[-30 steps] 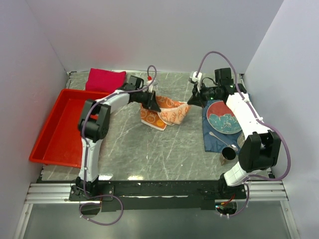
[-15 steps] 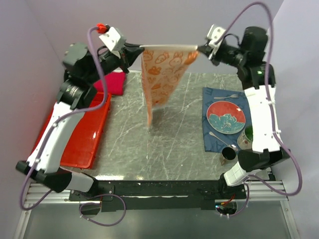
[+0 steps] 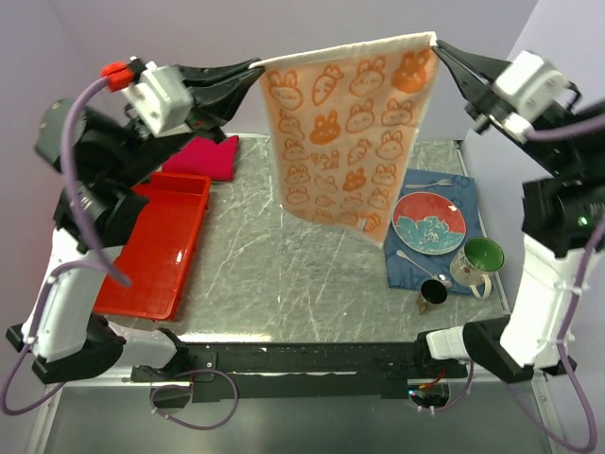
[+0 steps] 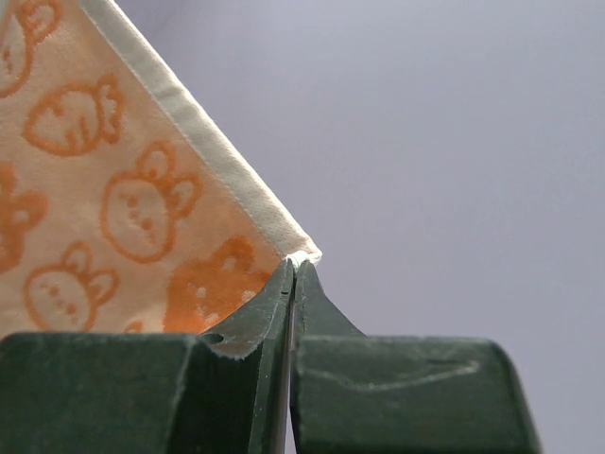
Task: Fold and stack the mixed laundry pile
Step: Flatten out the T-shirt at the center of the board.
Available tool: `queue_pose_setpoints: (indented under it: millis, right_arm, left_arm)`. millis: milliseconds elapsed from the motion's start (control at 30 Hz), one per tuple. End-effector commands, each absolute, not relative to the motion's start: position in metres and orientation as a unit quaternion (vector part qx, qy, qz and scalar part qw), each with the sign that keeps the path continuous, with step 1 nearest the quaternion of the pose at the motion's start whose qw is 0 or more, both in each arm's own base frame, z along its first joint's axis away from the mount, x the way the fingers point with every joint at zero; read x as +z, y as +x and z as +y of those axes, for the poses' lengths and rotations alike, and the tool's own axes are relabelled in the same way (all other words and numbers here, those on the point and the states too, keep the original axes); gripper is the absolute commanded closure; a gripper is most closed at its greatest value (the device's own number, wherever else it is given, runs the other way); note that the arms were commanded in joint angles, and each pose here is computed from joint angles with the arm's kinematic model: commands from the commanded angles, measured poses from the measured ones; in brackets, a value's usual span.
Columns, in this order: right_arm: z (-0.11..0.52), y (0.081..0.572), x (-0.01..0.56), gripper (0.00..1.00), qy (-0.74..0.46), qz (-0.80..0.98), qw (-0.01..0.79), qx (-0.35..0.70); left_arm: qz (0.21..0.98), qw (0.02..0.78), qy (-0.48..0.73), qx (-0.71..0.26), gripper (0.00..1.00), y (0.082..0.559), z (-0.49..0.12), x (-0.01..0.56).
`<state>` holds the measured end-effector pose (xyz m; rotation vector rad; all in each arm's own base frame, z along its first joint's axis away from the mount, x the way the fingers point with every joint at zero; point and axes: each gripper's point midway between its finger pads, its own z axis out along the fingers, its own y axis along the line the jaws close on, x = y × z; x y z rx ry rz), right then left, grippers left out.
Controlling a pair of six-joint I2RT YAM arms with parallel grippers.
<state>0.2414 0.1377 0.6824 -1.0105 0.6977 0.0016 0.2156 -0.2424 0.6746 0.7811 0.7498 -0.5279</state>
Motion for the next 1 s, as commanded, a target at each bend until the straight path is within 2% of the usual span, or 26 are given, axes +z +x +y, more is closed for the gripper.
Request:
queue_pose_setpoints:
  millis: [0,133,233,267,333,367,433,467,533,667,767,967]
  right_arm:
    - [0.136,0.238,0.682,1.0,-0.462,0.338,0.82,0.017]
    - [0.137,0.267,0.644,1.0,-0.453,0.394,0.799,0.044]
    - [0.139,0.297,0.599,1.0,-0.443,0.446,0.774,0.073]
    - [0.142,0.316,0.567,1.0,-0.439,0.48,0.754,0.094]
    - [0.143,0.337,0.534,1.0,-0.429,0.514,0.734,0.113]
    - [0.145,0.359,0.499,1.0,-0.421,0.542,0.715,0.13]
    - [0.151,0.378,0.462,1.0,-0.415,0.569,0.693,0.156]
    - [0.154,0.402,0.423,1.0,-0.414,0.584,0.678,0.165]
    - [0.156,0.425,0.385,1.0,-0.403,0.601,0.668,0.174]
    - [0.163,0.493,0.291,1.0,-0.406,0.614,0.657,0.165]
    - [0.167,0.539,0.256,1.0,-0.411,0.617,0.652,0.158]
    - [0.172,0.601,0.215,1.0,-0.416,0.637,0.63,0.153]
  left_arm:
    - [0.318,0.851,0.348,-0.231,0.99,0.196,-0.222,0.695]
    - [0.356,0.841,0.339,-0.229,0.99,0.213,-0.227,0.664]
    - [0.403,0.824,0.321,-0.235,0.99,0.239,-0.235,0.619]
    - [0.44,0.806,0.312,-0.245,0.99,0.257,-0.238,0.586]
    - [0.443,0.801,0.299,-0.27,0.99,0.272,-0.236,0.567]
    - [0.495,0.777,0.268,-0.283,0.99,0.304,-0.227,0.523]
    - [0.502,0.769,0.249,-0.308,0.99,0.326,-0.222,0.497]
    - [0.551,0.741,0.219,-0.314,0.99,0.359,-0.213,0.449]
    - [0.573,0.722,0.213,-0.325,0.99,0.386,-0.212,0.413]
    - [0.643,0.652,0.187,-0.355,0.99,0.476,-0.214,0.313]
    - [0.689,0.605,0.163,-0.364,0.99,0.531,-0.216,0.253]
    - [0.73,0.582,0.118,-0.338,0.99,0.596,-0.204,0.198]
